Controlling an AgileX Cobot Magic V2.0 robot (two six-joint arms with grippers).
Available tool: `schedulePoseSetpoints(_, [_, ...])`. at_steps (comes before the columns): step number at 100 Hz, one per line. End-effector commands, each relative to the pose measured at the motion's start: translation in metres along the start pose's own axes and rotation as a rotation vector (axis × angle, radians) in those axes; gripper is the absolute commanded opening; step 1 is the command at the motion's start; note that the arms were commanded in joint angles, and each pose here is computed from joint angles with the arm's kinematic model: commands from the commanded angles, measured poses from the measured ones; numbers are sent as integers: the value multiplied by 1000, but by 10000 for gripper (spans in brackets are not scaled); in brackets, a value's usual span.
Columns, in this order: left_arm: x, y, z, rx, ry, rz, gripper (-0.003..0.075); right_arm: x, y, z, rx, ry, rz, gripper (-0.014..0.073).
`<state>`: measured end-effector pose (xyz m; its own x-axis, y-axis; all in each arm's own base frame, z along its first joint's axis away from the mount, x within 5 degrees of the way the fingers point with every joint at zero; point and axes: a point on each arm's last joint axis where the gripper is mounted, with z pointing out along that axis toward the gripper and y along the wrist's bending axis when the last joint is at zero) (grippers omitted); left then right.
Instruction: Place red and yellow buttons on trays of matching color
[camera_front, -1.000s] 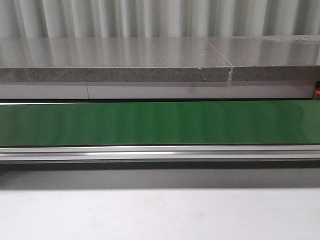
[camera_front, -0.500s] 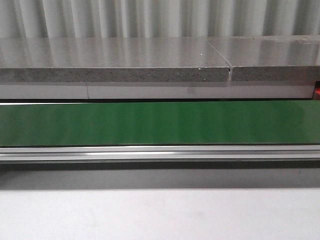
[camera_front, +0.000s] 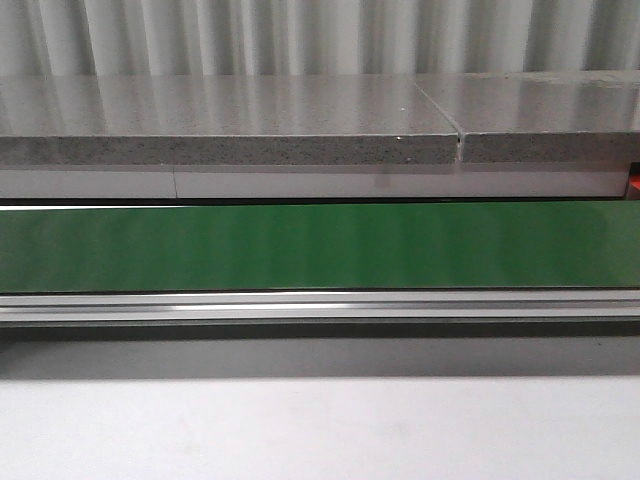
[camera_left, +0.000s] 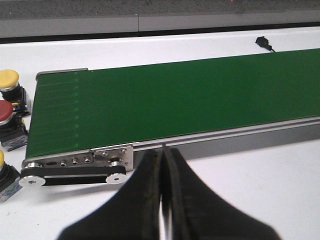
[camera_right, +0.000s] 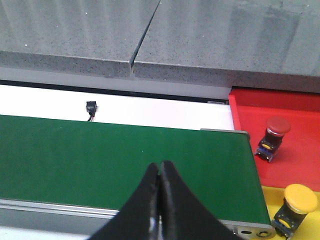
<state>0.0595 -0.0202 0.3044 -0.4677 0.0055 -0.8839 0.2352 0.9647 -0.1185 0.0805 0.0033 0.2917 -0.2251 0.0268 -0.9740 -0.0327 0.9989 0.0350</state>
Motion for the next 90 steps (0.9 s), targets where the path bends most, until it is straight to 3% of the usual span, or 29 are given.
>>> schedulePoseSetpoints(1, [-14,-2,-3,15,-92,-8,-20,-12,0,-9,-5,-129,-7,-66])
schedulePoseSetpoints(90, [-14,-2,-3,15,-92,-8,-20,-7,0,-19,-6,-165,-7,-66])
